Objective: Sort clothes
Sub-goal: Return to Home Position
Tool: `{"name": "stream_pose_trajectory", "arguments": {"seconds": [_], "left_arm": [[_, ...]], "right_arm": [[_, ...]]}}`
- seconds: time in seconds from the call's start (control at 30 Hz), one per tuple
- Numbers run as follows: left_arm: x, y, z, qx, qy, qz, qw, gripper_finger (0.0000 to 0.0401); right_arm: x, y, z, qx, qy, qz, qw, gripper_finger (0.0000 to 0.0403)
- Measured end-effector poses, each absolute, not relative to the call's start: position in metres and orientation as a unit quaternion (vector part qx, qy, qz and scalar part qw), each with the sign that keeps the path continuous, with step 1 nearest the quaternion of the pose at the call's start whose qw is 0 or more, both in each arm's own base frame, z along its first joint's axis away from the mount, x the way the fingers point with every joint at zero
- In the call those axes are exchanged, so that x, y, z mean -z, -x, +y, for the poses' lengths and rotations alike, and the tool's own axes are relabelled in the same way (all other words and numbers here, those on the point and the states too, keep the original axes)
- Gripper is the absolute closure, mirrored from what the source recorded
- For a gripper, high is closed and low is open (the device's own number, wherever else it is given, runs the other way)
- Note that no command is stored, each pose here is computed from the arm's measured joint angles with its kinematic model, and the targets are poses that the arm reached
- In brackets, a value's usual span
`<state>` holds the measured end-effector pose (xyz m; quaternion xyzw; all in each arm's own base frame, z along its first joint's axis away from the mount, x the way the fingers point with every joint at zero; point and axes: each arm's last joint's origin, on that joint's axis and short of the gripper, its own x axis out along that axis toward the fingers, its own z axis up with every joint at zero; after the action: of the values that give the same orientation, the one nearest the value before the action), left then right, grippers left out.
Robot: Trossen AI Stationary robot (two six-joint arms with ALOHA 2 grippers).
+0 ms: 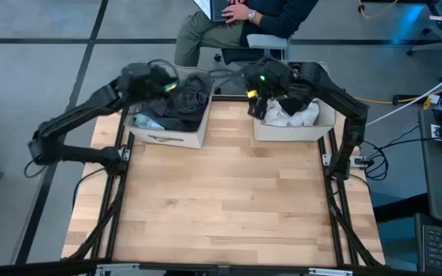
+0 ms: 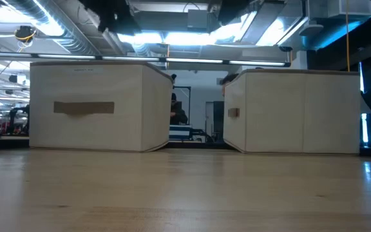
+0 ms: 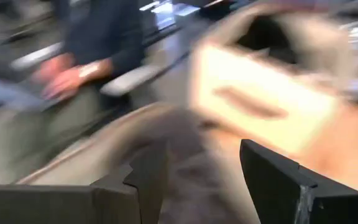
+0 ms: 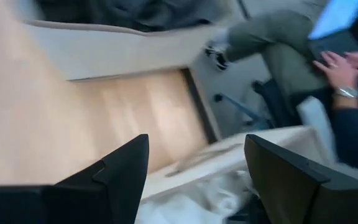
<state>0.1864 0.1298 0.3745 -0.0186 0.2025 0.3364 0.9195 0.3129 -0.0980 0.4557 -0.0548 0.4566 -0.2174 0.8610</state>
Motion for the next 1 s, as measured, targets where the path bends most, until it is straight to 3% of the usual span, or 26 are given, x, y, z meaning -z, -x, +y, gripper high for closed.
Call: {"name": "stream_pose_trajectory", "arguments": {"seconds": [0.13,0.4,0.6,1.0], "left_arm": [[-0.372,-0.184,0.092,-0.213,0.010,0.165,0.963,0.0215],[-0.333,-0.182,0.034,-0.091,0.015,0.179,0.980,0.0215],[-0.308,-0.168,0.009,-0.086,0.015,0.176,0.981,0.0215],[-0.258,-0.137,-0.002,-0.057,0.054,0.109,0.991,0.0215]], "right_arm": [[-0.465,-0.308,-0.067,0.183,0.054,0.441,0.877,0.0139],[-0.464,-0.304,-0.011,0.117,0.075,0.438,0.888,0.0139],[-0.447,-0.297,0.009,0.095,0.080,0.399,0.909,0.0139],[-0.358,-0.236,0.008,0.036,0.034,0.268,0.962,0.0139]]}}
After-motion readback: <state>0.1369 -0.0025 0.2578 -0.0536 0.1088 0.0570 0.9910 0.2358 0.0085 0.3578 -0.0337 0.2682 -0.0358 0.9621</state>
